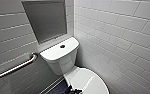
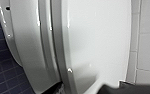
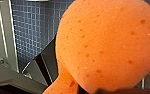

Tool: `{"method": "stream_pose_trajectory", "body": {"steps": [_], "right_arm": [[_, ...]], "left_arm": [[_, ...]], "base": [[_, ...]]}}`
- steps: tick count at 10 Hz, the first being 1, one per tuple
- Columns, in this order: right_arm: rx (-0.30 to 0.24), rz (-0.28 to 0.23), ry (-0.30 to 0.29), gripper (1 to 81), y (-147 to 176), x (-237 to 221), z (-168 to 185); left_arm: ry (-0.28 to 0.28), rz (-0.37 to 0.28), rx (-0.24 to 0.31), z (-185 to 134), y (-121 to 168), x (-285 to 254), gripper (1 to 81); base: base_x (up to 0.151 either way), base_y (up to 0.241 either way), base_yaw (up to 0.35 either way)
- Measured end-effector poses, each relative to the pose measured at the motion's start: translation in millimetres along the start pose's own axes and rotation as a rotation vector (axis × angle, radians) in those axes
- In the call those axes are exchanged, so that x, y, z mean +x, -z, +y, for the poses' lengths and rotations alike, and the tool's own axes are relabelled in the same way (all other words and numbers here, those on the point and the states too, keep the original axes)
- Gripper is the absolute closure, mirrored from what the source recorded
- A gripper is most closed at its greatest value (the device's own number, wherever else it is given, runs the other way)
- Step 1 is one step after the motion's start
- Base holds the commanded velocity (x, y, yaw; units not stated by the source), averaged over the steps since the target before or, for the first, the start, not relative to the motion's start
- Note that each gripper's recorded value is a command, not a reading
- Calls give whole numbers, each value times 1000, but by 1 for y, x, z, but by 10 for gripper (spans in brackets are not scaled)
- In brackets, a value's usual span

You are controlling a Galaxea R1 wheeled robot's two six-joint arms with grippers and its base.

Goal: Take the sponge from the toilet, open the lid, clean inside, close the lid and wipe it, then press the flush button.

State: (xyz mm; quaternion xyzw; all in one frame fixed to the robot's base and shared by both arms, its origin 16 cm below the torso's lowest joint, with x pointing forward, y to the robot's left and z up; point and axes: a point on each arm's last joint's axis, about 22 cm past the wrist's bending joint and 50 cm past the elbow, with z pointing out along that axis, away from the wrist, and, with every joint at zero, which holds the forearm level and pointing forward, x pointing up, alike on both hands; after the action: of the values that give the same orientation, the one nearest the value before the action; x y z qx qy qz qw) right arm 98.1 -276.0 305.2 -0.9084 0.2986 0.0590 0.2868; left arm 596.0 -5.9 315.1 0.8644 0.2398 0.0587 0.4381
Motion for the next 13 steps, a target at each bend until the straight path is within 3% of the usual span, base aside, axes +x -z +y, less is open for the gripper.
{"method": "stream_pose_trajectory", "body": {"steps": [6, 10, 13], "right_arm": [[17, 29, -4, 811, -1, 6, -4], [34, 35, 1, 811, -6, 8, -12], [39, 44, 4, 811, -6, 10, -13]], "left_arm": [[26, 23, 7, -6, -6, -2, 10], [44, 24, 46, -12, -18, -3, 10], [42, 33, 38, -9, -17, -4, 10]], "base": [[0, 0, 0], [0, 0, 0], [0, 0, 0]]}}
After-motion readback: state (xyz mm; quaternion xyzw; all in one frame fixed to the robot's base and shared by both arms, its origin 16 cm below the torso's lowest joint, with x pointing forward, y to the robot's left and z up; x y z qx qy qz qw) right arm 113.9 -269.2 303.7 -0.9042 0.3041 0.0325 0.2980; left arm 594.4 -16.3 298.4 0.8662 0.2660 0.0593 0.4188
